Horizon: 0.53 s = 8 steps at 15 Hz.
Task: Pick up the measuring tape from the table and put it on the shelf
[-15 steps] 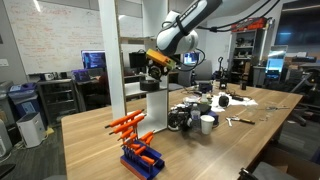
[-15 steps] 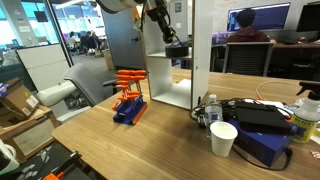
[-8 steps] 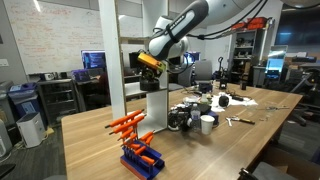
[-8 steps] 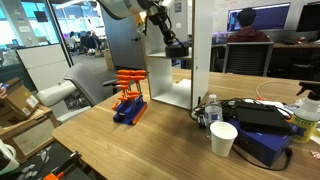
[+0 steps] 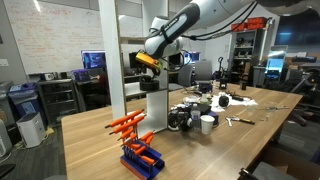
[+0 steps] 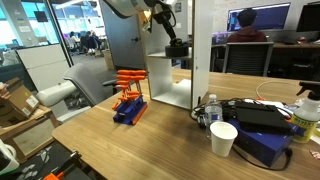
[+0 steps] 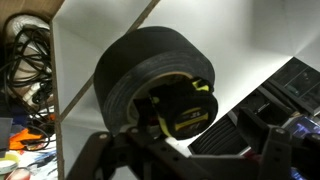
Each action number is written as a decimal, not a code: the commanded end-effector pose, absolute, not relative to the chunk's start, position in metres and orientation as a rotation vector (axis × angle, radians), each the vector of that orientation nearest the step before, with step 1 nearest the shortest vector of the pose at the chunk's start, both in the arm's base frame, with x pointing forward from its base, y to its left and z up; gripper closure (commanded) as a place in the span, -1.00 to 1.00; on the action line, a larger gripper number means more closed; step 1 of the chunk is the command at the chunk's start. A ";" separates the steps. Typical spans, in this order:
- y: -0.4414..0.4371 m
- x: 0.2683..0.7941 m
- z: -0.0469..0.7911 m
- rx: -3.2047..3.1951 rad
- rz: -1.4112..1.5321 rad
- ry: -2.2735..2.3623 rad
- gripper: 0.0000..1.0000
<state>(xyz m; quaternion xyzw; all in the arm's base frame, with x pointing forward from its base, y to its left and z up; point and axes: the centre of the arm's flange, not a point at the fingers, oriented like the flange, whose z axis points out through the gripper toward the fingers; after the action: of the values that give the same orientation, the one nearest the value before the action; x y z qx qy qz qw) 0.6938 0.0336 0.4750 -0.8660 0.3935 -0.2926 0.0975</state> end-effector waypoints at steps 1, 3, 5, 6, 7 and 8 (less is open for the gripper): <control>0.033 0.716 0.491 -2.573 -0.867 1.171 -1.00; 0.032 0.718 0.492 -2.585 -0.849 1.175 -1.00; 0.030 0.702 0.482 -2.585 -0.850 1.184 -1.00; 0.030 0.703 0.482 -2.586 -0.850 1.184 -1.00; 0.030 0.704 0.482 -2.587 -0.850 1.183 -1.00; 0.030 0.703 0.481 -2.595 -0.849 1.179 -1.00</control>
<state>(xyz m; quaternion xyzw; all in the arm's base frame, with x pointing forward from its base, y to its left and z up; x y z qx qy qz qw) 0.7036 0.0302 0.4805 -0.8685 0.3973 -0.2840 0.0851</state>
